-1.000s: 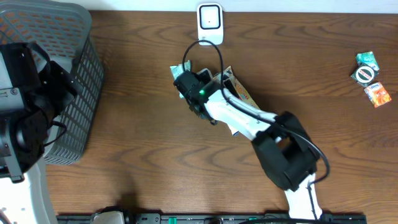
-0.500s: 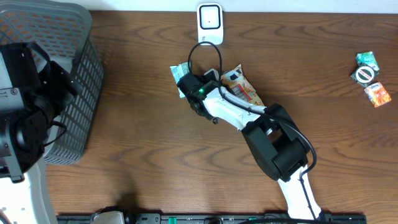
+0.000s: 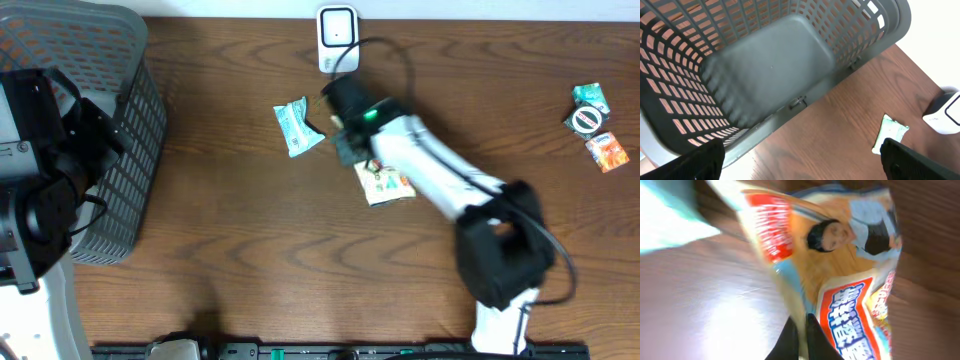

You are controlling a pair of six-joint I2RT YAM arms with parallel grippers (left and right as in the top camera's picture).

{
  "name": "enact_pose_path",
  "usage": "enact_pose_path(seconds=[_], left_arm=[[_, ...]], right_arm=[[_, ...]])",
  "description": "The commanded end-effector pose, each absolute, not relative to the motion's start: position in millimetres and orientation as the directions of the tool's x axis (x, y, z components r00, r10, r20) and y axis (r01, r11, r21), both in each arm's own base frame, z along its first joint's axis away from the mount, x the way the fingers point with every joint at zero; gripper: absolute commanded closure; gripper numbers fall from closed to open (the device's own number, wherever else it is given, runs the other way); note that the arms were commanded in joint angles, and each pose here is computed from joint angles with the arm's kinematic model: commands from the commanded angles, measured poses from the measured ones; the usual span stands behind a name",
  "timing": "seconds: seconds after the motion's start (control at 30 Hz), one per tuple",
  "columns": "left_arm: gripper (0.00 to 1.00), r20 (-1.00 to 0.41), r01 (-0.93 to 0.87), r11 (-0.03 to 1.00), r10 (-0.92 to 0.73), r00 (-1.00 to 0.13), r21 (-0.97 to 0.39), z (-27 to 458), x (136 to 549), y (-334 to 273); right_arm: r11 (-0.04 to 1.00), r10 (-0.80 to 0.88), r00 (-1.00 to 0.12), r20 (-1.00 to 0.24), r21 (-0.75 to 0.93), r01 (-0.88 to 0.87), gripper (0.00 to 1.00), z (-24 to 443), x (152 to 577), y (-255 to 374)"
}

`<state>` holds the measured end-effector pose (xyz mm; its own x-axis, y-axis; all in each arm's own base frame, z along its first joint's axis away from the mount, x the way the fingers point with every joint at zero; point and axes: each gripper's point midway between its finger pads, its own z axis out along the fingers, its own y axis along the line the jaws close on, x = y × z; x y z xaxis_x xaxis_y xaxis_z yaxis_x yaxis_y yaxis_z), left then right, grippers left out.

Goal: Scan the item barcode

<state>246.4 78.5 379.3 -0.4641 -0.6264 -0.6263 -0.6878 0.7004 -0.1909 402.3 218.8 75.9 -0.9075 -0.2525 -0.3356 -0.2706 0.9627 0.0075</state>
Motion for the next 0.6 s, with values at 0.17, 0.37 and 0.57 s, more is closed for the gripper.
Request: enact_pose_path(seconds=[0.17,0.37,0.57], left_arm=[[0.02,-0.628,-0.696,0.691,-0.634,-0.452,-0.197,381.0,245.5,80.1],[0.02,-0.628,-0.696,0.691,-0.634,-0.452,-0.197,381.0,245.5,80.1],[0.02,-0.628,-0.696,0.691,-0.634,-0.451,-0.197,381.1,245.6,80.1]], right_arm=[[0.628,-0.215,-0.925,-0.312,0.681,-0.376,0.99,136.4,387.2,234.6],[0.79,-0.176,-0.954,-0.242,0.543,-0.284,0.7,101.9,395.9,187.2],[0.901,-0.224,-0.941,-0.254,0.314,-0.3,0.25,86.5,395.8,186.8]])
